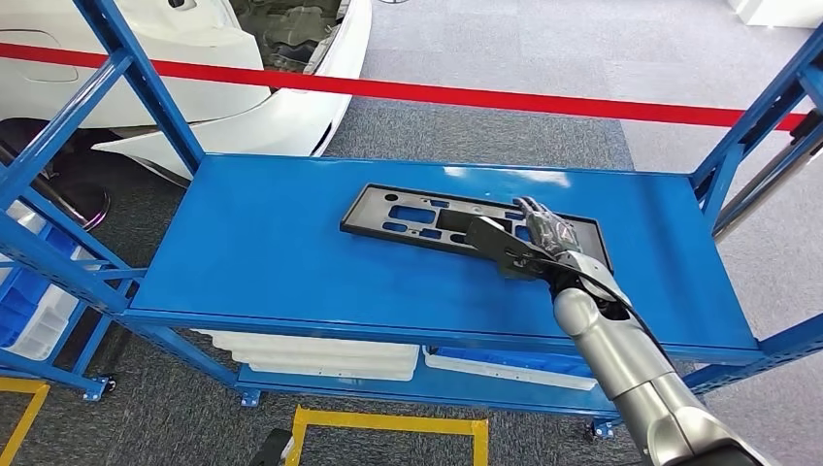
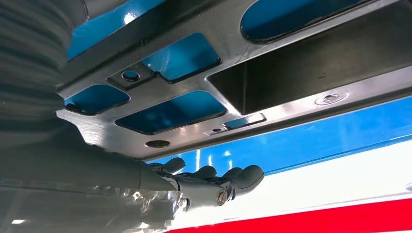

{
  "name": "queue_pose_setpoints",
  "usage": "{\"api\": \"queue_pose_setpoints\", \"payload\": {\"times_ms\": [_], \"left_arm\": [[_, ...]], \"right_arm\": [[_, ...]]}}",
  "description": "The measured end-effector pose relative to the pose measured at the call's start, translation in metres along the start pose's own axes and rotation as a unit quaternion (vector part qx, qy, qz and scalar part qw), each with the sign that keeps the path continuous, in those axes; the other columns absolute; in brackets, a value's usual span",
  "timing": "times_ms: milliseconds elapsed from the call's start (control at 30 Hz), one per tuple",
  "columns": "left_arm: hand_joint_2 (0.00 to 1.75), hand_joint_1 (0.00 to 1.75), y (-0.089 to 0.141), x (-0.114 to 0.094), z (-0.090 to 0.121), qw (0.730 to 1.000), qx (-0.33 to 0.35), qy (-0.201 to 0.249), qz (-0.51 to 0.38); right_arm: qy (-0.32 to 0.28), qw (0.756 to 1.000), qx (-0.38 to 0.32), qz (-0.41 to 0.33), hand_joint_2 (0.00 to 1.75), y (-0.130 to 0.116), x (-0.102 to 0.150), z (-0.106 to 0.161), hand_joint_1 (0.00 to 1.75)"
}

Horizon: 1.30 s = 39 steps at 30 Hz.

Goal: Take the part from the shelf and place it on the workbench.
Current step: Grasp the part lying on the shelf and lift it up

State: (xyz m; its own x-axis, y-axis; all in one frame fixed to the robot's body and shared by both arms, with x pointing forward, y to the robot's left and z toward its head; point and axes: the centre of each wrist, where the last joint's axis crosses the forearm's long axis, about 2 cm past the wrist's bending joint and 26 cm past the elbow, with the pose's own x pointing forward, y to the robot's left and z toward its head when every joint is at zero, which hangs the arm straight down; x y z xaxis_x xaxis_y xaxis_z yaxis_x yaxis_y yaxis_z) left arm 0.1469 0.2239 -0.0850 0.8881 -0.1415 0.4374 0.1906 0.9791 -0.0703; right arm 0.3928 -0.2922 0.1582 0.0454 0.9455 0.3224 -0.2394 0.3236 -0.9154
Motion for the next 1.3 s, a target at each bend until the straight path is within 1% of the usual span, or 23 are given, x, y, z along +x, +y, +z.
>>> {"api": "queue_pose_setpoints", "payload": {"times_ms": [633, 900, 1300], "left_arm": [[1.75, 0.00, 0.0001, -0.0004, 0.0000, 1.000, 0.002, 0.001, 0.004], [1.75, 0.00, 0.0002, -0.0004, 0.0000, 1.000, 0.003, 0.001, 0.004], [1.75, 0.00, -0.0001, 0.0004, -0.0001, 1.000, -0.006, 0.004, 0.004]], "right_arm": [[-0.003, 1.000, 0.003, -0.008, 1.75, -0.0007, 0.0026, 0.0017, 0.00], [-0.006, 1.000, 0.015, -0.018, 1.75, -0.0010, 0.0045, 0.0030, 0.00], [-0.008, 1.000, 0.019, -0.022, 1.75, 0.0036, 0.0032, 0.0047, 0.00]]}}
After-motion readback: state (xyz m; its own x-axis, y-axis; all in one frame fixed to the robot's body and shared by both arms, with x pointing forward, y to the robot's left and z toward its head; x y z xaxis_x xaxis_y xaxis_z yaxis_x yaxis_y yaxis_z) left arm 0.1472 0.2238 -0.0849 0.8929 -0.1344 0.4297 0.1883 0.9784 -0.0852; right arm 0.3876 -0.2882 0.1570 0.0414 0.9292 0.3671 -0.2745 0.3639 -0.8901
